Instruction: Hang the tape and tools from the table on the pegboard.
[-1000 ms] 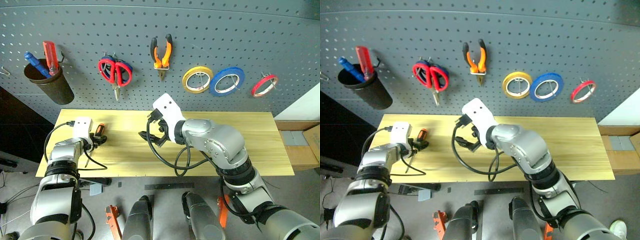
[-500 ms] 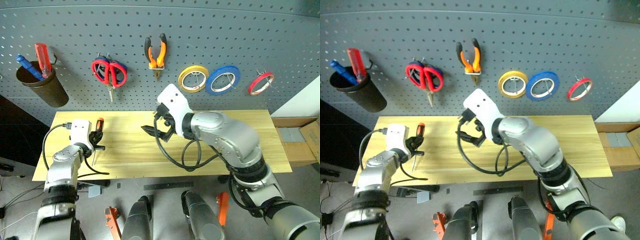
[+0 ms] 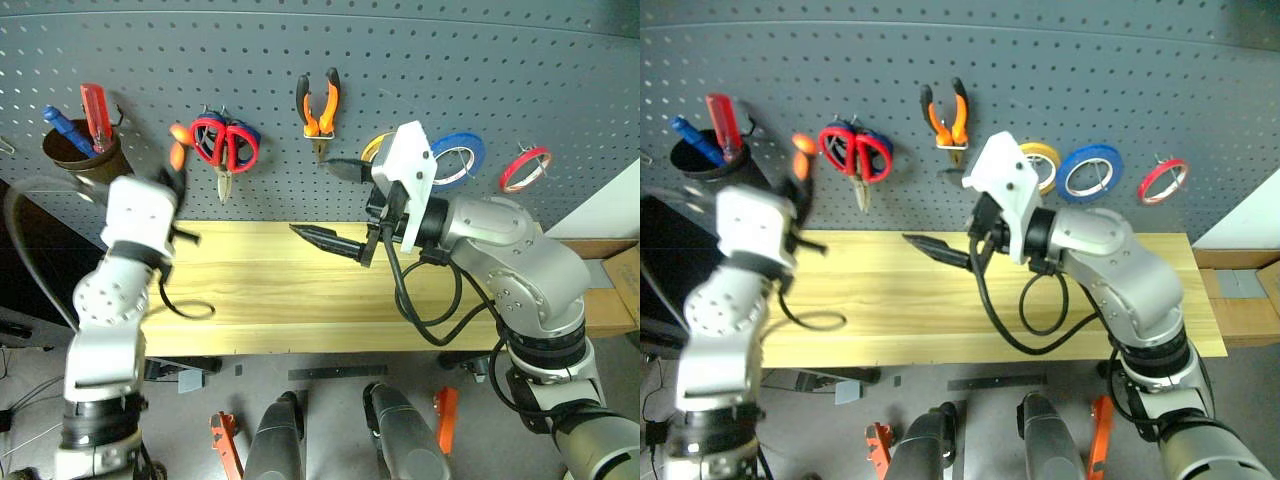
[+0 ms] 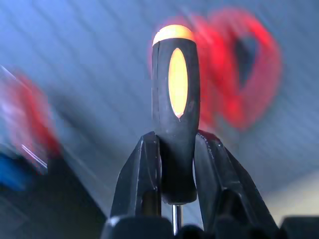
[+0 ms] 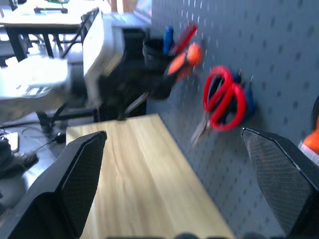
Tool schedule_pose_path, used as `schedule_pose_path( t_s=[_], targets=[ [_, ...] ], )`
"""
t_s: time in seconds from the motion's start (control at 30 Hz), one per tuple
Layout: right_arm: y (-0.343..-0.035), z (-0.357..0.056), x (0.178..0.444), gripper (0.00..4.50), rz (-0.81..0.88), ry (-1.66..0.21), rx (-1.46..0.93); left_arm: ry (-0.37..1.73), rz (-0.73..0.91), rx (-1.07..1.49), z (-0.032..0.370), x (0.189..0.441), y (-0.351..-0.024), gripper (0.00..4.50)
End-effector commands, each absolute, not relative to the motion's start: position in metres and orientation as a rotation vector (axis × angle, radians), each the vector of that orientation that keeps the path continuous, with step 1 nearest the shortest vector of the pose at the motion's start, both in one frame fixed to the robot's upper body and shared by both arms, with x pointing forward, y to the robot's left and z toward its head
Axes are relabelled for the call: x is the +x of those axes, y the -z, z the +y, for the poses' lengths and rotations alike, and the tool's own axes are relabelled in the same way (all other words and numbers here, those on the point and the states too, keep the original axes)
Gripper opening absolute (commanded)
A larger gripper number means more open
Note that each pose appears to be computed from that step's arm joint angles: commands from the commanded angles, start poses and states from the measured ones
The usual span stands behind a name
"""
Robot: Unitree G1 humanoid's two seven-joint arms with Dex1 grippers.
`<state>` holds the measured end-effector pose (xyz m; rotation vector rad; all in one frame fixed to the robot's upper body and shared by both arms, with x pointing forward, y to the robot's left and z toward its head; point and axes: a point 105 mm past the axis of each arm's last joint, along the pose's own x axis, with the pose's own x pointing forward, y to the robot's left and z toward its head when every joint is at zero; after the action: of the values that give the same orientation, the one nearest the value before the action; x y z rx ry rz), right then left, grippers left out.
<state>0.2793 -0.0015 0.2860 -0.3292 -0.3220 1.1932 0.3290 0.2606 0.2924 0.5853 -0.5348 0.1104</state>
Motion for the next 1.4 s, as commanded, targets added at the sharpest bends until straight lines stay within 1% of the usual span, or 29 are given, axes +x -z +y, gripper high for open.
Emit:
schedule_pose_path(
  t_s=[0.03,0.17,0.27,0.4,0.5,0.63,0.77,0.87,1.03,1.2,1.27,1.33,1.4],
  targets=[
    [-0.307,-0.004,0.277,4.50,-0.430,-1.178,-0.336,-0.218,-0.668,0.537,0.281,0.321,-0.336,0.60],
    [-0.314,0.001,0.280,4.50,-0.467,-1.168,-0.349,-0.235,-0.795,0.422,0.289,0.326,-0.382,0.60],
    [-0.315,0.003,0.282,4.50,-0.481,-1.167,-0.352,-0.249,-0.826,0.381,0.296,0.331,-0.395,0.60],
    [-0.316,0.006,0.282,4.50,-0.491,-1.164,-0.351,-0.284,-0.824,0.364,0.311,0.340,-0.395,0.60],
    [-0.317,0.007,0.282,4.50,-0.495,-1.163,-0.350,-0.304,-0.809,0.345,0.318,0.344,-0.387,0.60],
    [-0.321,0.005,0.281,4.50,-0.507,-1.159,-0.333,-0.347,-0.793,0.342,0.326,0.342,-0.375,0.60],
    [-0.335,0.004,0.279,4.50,-0.550,-1.165,-0.264,-0.373,-0.764,0.342,0.331,0.340,-0.361,0.60],
    [-0.340,0.004,0.278,4.50,-0.568,-1.172,-0.251,-0.395,-0.742,0.346,0.335,0.340,-0.352,0.60],
    [-0.340,0.005,0.278,4.50,-0.568,-1.186,-0.255,-0.403,-0.738,0.336,0.334,0.339,-0.347,2.33],
    [-0.338,0.004,0.279,4.50,-0.565,-1.186,-0.265,-0.388,-0.798,0.339,0.323,0.333,-0.360,4.07],
    [-0.339,0.001,0.280,4.50,-0.564,-1.180,-0.270,-0.362,-0.843,0.349,0.311,0.328,-0.372,4.07],
    [-0.341,-0.007,0.281,4.50,-0.560,-1.168,-0.266,-0.275,-0.916,0.387,0.282,0.322,-0.391,4.07],
    [-0.344,-0.019,0.281,4.50,-0.552,-1.161,-0.251,-0.138,-0.962,0.426,0.245,0.319,-0.401,4.07]
  ],
)
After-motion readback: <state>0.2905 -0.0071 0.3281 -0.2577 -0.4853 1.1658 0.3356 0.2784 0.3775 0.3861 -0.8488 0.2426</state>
